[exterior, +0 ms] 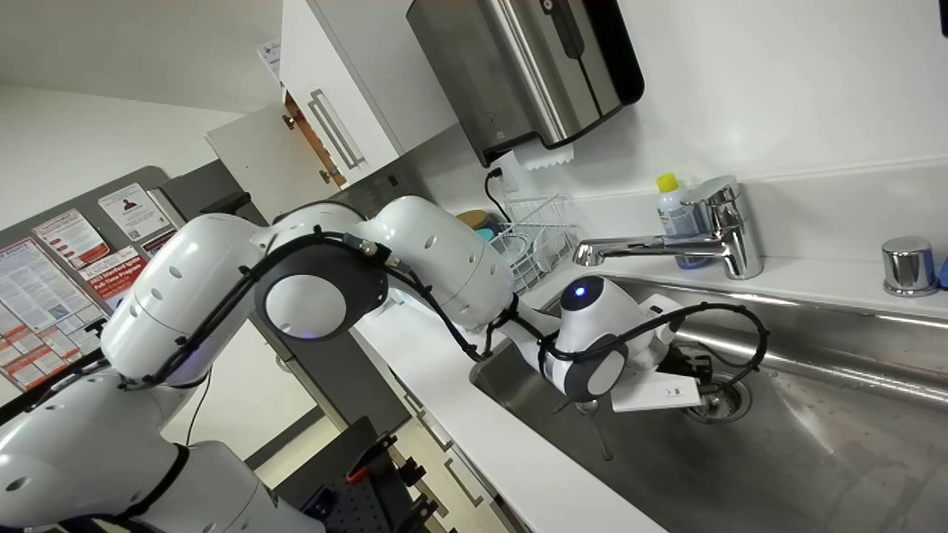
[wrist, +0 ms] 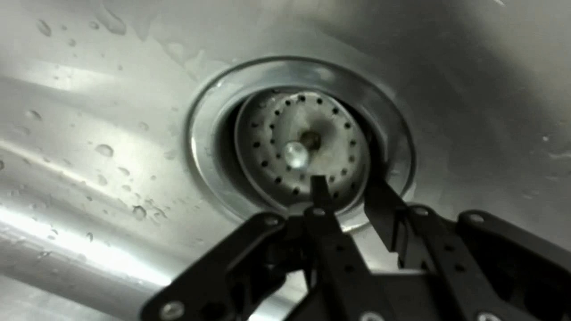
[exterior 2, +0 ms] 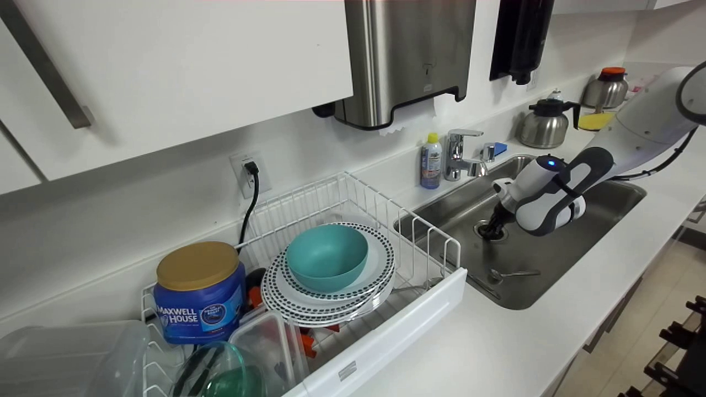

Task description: Put the silver object on the sink drain

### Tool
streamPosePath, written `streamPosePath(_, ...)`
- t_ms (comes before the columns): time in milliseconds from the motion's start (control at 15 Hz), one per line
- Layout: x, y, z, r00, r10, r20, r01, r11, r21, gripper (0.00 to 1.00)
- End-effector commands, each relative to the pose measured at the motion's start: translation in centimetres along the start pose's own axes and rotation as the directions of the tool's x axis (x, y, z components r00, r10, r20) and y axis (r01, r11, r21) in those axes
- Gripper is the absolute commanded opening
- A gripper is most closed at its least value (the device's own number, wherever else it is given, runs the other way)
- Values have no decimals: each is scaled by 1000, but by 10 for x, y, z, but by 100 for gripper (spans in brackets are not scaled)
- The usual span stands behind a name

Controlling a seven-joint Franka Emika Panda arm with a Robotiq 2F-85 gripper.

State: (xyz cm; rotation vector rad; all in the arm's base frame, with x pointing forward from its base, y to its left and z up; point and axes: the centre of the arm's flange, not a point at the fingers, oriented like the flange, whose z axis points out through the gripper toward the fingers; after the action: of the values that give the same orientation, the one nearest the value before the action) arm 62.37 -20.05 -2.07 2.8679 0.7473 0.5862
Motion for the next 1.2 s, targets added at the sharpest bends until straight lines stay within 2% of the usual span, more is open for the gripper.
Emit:
streamPosePath(0,6,-2,-15,999,21,-35,-20,1000,10,61)
streamPosePath(333,14,-9,-44,998,39,-57,-38,999,26,99)
streamPosePath(867,15,-15,-86,998,57,-11,-57,997,56,100)
streamPosePath(1133,8,-19,-103,990,139,25,-140,990,31,100)
